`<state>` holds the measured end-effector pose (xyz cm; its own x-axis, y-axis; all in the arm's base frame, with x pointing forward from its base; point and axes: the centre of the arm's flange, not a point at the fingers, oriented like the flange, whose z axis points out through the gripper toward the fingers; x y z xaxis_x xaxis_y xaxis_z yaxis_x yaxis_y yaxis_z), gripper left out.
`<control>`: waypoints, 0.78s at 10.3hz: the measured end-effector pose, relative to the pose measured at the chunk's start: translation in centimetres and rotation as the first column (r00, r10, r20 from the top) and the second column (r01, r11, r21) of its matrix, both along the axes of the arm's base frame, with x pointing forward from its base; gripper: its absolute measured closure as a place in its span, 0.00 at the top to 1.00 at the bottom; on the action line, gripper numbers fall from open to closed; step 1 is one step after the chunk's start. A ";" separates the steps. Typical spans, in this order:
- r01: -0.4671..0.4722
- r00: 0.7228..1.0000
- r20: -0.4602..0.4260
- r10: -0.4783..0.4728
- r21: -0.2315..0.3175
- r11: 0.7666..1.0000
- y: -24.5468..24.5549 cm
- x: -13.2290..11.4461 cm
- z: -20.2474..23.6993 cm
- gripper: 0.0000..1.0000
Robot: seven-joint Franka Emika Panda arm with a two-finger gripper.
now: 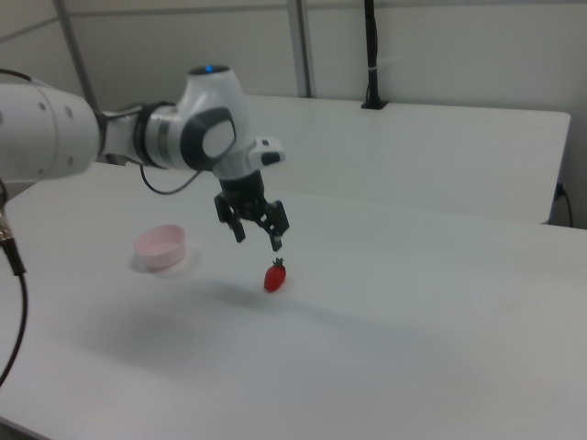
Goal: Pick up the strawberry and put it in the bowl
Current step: 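Lower the open gripper onto the red strawberry and close it, then carry the strawberry over to the pink bowl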
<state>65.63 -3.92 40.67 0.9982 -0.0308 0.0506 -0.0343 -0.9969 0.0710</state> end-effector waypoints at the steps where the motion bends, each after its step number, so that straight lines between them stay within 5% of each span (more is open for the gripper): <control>1: -0.004 1.000 0.003 0.004 0.003 1.000 0.1 0.7 -2.3 0.94; 4: -0.022 1.000 0.021 0.022 0.000 1.000 0.3 2.2 -7.7 0.86; 6: -0.040 0.999 0.014 0.040 -0.014 0.999 0.5 2.4 -9.3 0.60; 8: -0.053 0.999 0.006 0.054 -0.030 0.998 0.5 2.4 -9.8 0.49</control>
